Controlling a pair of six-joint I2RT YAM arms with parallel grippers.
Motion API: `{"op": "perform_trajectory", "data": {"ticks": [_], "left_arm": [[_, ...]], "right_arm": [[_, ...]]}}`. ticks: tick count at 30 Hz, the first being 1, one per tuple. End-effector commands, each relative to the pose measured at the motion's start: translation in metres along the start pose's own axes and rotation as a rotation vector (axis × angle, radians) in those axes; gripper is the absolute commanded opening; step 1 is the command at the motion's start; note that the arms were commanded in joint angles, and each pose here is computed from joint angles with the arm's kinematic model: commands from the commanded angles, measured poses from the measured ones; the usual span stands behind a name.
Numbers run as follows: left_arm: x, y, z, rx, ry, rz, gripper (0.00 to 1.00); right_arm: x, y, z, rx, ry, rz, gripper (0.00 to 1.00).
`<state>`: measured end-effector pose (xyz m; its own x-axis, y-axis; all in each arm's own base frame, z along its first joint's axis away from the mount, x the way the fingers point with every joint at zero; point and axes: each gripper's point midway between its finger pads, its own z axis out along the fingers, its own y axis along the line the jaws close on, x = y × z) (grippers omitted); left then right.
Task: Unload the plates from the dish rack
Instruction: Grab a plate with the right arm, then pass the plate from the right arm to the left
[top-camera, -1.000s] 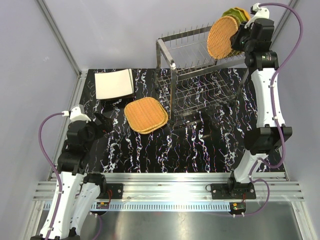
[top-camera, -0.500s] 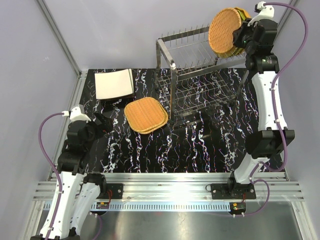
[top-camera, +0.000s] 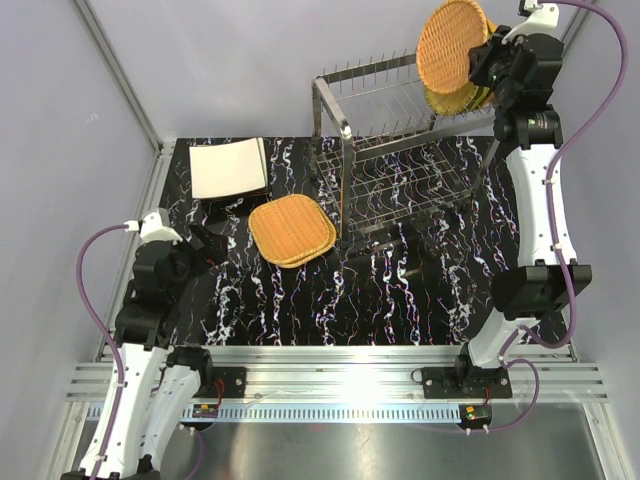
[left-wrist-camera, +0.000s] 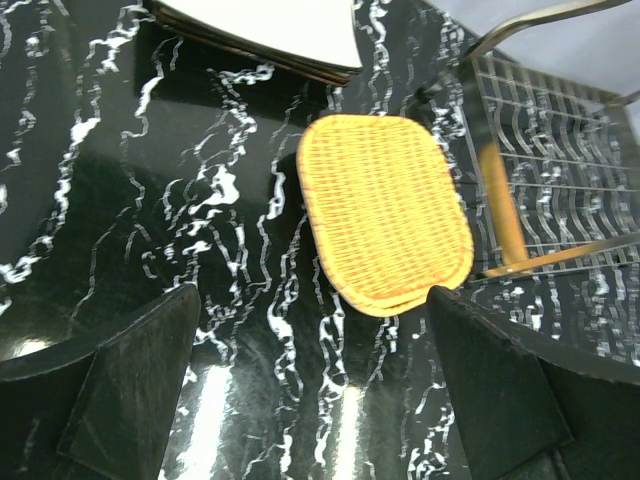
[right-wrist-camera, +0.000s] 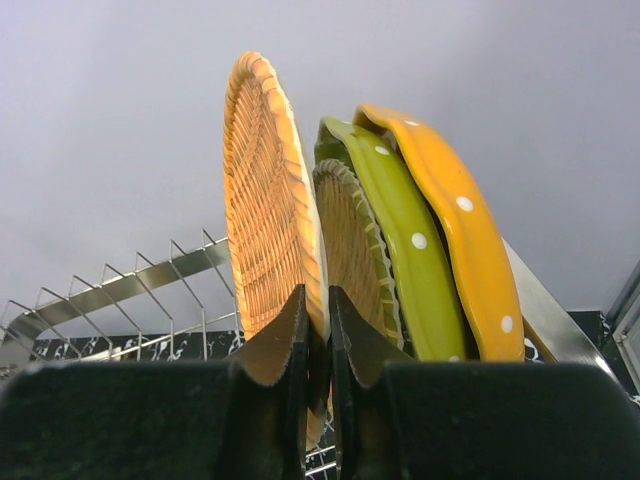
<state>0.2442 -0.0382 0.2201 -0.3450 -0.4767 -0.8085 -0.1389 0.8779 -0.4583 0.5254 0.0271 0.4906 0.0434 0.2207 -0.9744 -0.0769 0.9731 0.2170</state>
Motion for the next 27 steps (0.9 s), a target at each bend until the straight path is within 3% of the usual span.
{"op": "perform_trajectory", "data": {"ticks": [1,16,27], "left_arm": [[-0.026,-0.029,-0.008,0.124,-0.073,-0.021,0.99],[-0.047,-0.082,-0.024,0.372,-0.095,-0.084,0.99],[-0.063,-0.130,-0.043,0.620,-0.088,-0.172,0.99]], "right_arm": [[-0.091,0.031,-0.039,-0.092,-0.227,0.031,0.00],[-0.107,0.081,-0.088,-0.310,-0.159,0.212,0.00],[-0.091,0.117,-0.123,-0.488,-0.003,0.379,0.00]]}}
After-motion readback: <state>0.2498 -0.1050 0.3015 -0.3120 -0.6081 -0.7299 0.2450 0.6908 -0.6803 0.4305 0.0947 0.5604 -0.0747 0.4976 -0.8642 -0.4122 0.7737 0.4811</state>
